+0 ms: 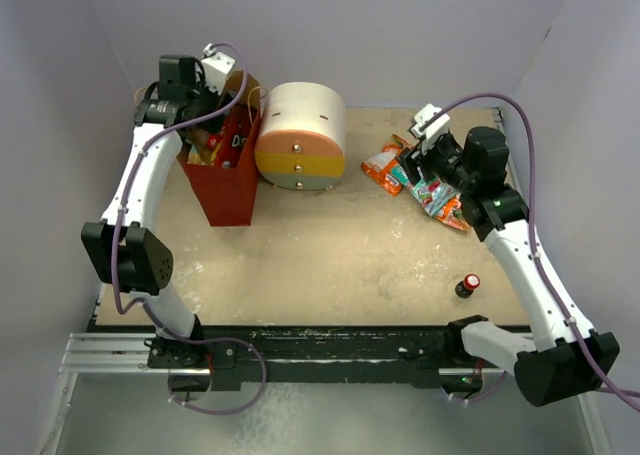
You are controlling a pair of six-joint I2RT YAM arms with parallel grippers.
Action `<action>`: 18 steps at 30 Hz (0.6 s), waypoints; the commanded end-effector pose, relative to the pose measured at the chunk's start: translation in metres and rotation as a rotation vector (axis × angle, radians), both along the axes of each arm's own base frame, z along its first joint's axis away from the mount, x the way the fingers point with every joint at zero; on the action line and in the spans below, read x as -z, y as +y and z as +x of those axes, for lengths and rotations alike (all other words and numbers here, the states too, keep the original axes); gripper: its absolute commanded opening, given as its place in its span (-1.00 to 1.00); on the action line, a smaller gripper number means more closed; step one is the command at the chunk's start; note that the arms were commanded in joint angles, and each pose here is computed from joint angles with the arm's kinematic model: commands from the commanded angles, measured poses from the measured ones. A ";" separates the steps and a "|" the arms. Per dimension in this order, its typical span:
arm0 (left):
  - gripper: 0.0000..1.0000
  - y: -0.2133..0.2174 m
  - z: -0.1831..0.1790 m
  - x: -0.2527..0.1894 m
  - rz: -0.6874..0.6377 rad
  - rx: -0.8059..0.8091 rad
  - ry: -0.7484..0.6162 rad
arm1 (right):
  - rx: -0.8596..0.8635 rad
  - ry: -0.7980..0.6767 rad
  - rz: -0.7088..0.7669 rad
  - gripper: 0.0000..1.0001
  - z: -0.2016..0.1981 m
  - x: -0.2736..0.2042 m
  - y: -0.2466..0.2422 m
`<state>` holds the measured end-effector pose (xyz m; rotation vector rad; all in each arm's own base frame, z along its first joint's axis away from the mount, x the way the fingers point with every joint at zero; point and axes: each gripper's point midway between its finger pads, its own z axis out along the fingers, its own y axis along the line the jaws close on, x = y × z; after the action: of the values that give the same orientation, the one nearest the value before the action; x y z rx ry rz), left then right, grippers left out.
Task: Place the snacks into the paper bag
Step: Pick up the snack from the center of the board.
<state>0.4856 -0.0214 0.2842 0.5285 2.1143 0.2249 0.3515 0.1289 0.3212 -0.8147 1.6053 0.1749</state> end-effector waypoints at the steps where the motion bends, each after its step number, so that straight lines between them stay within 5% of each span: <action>1: 0.57 -0.001 -0.019 -0.080 -0.050 0.002 -0.202 | 0.152 -0.031 0.005 0.31 0.022 -0.012 -0.023; 9: 0.94 -0.024 -0.055 -0.112 -0.131 0.128 -0.303 | 0.335 0.177 -0.125 0.33 0.059 0.058 -0.067; 18: 0.98 -0.059 -0.097 -0.109 -0.207 0.347 -0.334 | 0.407 0.442 -0.145 0.36 0.096 0.123 -0.130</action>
<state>0.4022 -0.0564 0.3848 0.5829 1.7693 0.0231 0.4382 0.0137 0.1899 -0.5673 2.1624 -0.0826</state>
